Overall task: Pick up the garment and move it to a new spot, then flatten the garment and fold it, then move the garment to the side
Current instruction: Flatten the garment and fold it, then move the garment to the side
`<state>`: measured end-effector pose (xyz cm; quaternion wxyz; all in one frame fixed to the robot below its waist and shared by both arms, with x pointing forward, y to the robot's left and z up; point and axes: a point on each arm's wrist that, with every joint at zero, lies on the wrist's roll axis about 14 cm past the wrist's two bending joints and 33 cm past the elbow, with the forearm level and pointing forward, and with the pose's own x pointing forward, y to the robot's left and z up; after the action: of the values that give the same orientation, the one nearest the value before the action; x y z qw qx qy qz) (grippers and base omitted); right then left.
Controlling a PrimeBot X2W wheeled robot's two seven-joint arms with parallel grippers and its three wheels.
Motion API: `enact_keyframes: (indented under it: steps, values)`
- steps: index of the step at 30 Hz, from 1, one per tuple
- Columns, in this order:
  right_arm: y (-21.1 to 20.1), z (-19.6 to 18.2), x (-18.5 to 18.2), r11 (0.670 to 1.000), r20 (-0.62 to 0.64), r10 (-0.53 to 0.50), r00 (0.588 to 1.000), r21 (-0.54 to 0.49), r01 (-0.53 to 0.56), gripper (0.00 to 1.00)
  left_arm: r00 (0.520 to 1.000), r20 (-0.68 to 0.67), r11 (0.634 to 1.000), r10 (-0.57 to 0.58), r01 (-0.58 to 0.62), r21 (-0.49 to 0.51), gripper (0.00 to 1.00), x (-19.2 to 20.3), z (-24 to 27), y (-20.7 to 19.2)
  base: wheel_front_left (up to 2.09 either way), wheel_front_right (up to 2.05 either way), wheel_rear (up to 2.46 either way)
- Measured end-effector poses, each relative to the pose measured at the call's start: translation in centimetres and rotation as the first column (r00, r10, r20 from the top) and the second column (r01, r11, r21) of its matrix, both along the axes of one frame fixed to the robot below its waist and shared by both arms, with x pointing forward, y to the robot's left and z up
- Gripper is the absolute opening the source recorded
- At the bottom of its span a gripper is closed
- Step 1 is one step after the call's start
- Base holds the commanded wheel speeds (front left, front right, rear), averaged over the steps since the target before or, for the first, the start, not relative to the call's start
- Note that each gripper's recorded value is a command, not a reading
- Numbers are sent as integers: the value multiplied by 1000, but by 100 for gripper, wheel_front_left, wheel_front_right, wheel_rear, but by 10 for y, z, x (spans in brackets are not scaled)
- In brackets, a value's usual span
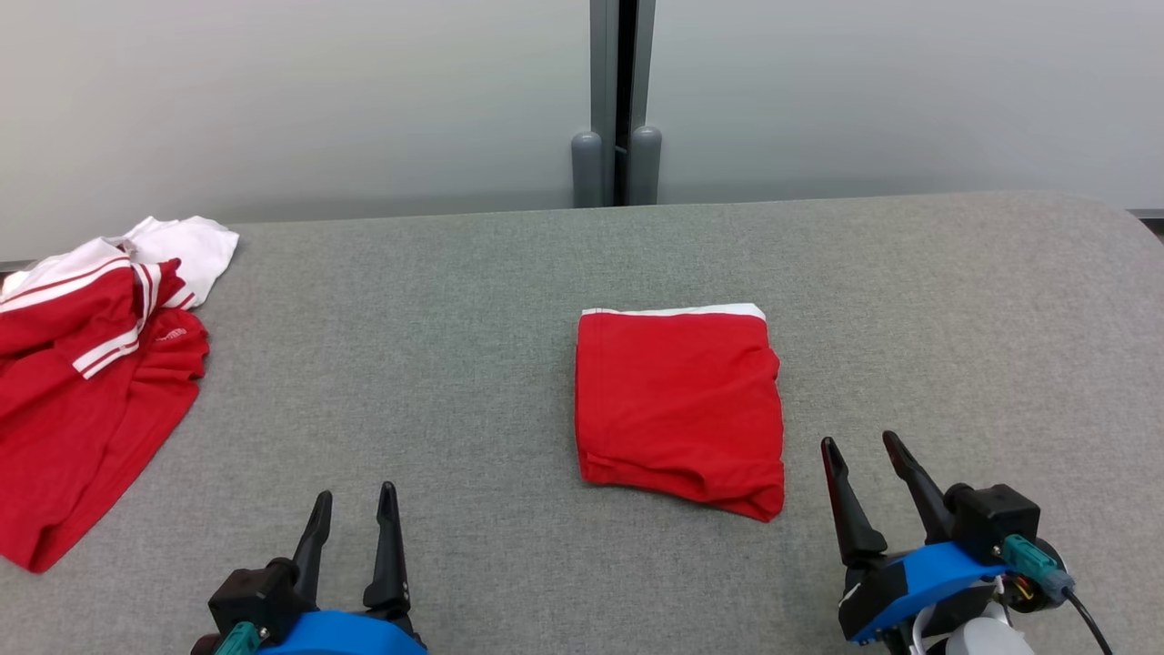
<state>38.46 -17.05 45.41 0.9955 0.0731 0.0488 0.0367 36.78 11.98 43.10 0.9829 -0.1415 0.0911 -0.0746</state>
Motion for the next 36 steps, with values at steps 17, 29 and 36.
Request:
enact_keyframes:
  steps: [17, 29, 36]
  values:
    - [4, 5, 3, 1000, 17, 10, 1000, 3, -10, 100, 1000, 2, 1000, 2, -2, 8, 100, -3, -1, 1, 0, 0, 0]
    - [4, 14, 37, 994, -17, 39, 999, -106, -40, 100, 1000, 6, 1000, 15, -15, 15, 100, -1, 0, 6, 0, 0, 0]
    - [3, 0, 72, 981, -222, 50, 974, -174, -90, 100, 999, -12, 998, 50, -50, 23, 100, 0, -7, 18, 0, 0, 0]
